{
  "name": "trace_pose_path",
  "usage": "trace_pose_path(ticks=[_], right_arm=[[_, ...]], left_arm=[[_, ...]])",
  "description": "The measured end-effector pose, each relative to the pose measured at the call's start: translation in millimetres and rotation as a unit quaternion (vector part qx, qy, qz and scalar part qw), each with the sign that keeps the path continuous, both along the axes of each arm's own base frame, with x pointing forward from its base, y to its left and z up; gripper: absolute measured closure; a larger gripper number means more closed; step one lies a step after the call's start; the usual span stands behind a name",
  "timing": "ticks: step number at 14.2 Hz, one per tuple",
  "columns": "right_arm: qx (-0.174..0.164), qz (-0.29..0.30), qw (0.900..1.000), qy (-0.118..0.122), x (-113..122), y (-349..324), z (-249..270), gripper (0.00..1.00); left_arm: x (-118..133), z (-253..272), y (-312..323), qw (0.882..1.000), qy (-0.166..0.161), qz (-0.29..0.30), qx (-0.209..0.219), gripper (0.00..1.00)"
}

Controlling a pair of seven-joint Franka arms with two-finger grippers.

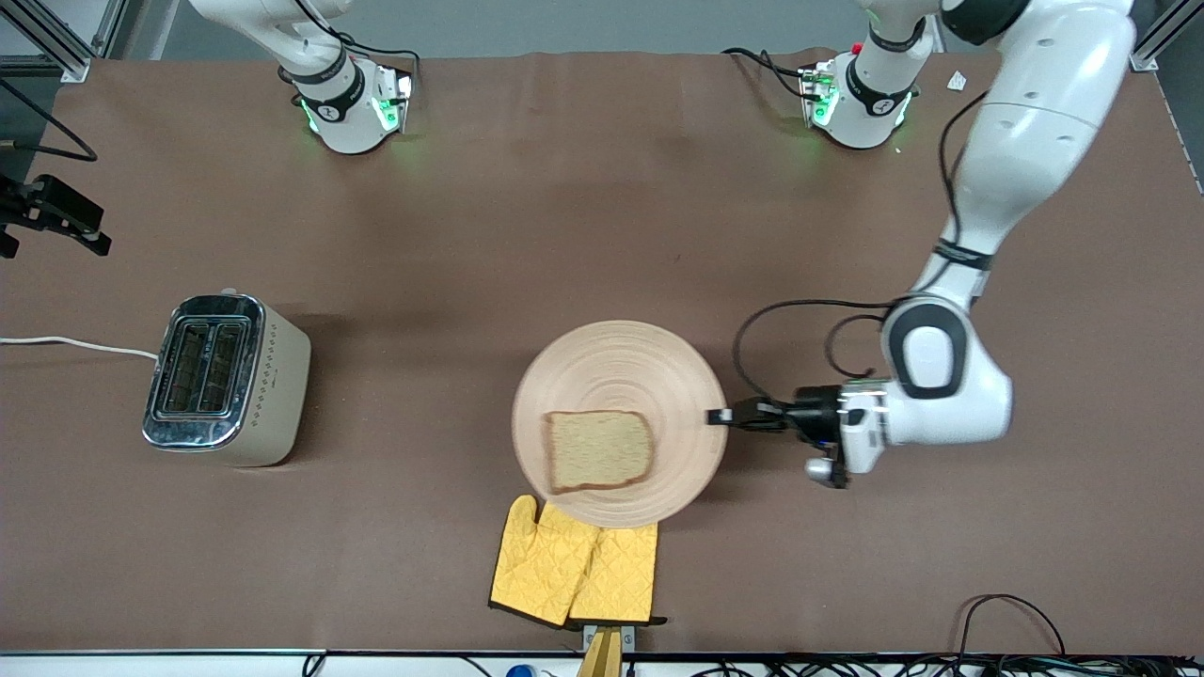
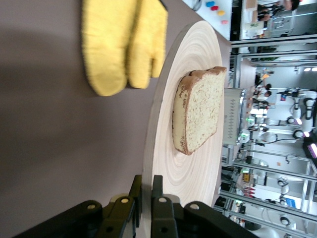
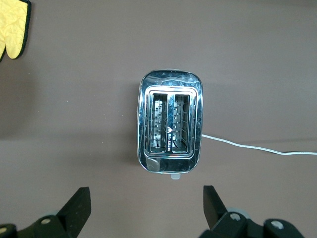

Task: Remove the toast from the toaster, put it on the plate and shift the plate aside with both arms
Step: 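Slide the plate with the left gripper away from the toaster, then open the left gripper and release the plate rim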

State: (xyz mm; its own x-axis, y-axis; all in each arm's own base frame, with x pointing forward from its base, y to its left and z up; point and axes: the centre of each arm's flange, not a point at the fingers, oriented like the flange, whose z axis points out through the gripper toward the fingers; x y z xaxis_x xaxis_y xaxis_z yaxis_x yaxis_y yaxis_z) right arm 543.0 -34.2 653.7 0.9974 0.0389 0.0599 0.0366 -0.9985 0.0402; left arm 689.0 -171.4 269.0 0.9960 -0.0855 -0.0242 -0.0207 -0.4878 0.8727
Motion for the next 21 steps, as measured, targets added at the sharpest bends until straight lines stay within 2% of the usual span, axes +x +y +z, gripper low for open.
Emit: trace_pose_path(ticks=[4,7,11,16,20,21], right_arm=[[0.0,-0.001,1.0,0.0,0,-1,0,0.0],[0.0,-0.001,1.0,0.0,0,-1,0,0.0],[0.0,-0.002,1.0,0.0,0,-2,0,0.0],[0.0,-0.002,1.0,0.0,0,-2,0,0.0],[0.0,-0.002,1.0,0.0,0,-2,0,0.0],[0.0,-0.002,1.0,0.001,0,-2,0,0.0]], left_arm=[[0,-8,134,1.0,0.024,-0.003,0.019,0.9],[-17,-25,233,0.999,0.002,-0.009,0.042,0.9],[-49,-69,324,0.999,-0.009,-0.003,0.037,0.9],[-69,-108,361,0.999,-0.007,0.002,0.032,0.9],[-58,-109,368,0.998,-0.028,0.018,0.05,0.89],[-55,-106,370,0.998,-0.034,0.02,0.053,0.87]])
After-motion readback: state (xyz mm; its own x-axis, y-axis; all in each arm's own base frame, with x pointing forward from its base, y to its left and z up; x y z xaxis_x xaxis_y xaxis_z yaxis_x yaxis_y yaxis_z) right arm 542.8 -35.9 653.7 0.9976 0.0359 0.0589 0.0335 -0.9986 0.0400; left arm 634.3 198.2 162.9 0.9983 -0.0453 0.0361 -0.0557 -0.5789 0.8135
